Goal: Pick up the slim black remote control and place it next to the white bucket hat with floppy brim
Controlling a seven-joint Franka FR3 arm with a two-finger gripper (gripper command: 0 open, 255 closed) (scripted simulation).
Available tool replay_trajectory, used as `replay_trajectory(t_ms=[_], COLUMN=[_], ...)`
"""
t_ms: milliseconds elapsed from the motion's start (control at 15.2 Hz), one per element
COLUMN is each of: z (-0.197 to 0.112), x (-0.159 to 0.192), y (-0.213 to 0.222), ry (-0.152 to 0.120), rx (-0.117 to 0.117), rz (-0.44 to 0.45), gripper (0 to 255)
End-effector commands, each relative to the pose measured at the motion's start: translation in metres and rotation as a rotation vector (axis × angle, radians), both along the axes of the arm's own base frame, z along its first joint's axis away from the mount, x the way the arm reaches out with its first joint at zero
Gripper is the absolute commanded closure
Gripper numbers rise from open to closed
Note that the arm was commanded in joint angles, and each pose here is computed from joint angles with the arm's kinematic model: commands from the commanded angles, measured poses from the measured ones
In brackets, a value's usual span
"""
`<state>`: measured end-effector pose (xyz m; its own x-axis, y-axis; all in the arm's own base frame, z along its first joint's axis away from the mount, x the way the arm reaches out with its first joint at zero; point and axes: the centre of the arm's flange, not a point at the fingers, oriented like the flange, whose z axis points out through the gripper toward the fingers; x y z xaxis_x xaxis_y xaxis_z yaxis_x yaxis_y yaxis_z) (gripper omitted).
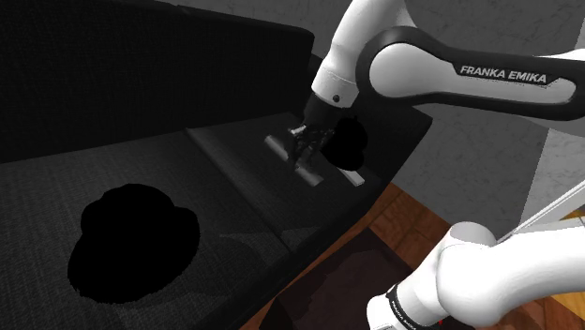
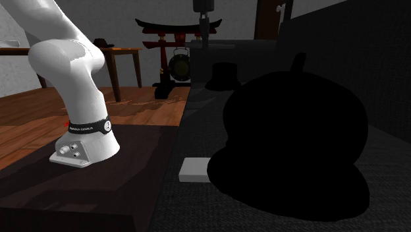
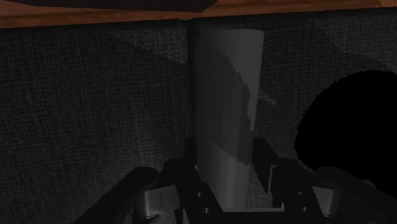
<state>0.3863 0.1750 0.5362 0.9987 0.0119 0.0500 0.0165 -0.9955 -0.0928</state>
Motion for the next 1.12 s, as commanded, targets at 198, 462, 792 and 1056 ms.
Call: replay_trajectory(t_ms=[198, 462, 792, 1056], z=[0.001, 0.002, -0.009, -0.030], x=[-0.027, -0.048, -0.067, -0.067], y=[0.059, 0.107, 0.151, 0.151], ry=[0.000, 0.000, 0.000, 0.000], rx=[0.000, 0.000, 0.000, 0.000], rz=[-0.001, -0.001, -0.001, -0.001], gripper=[255, 255, 255, 255])
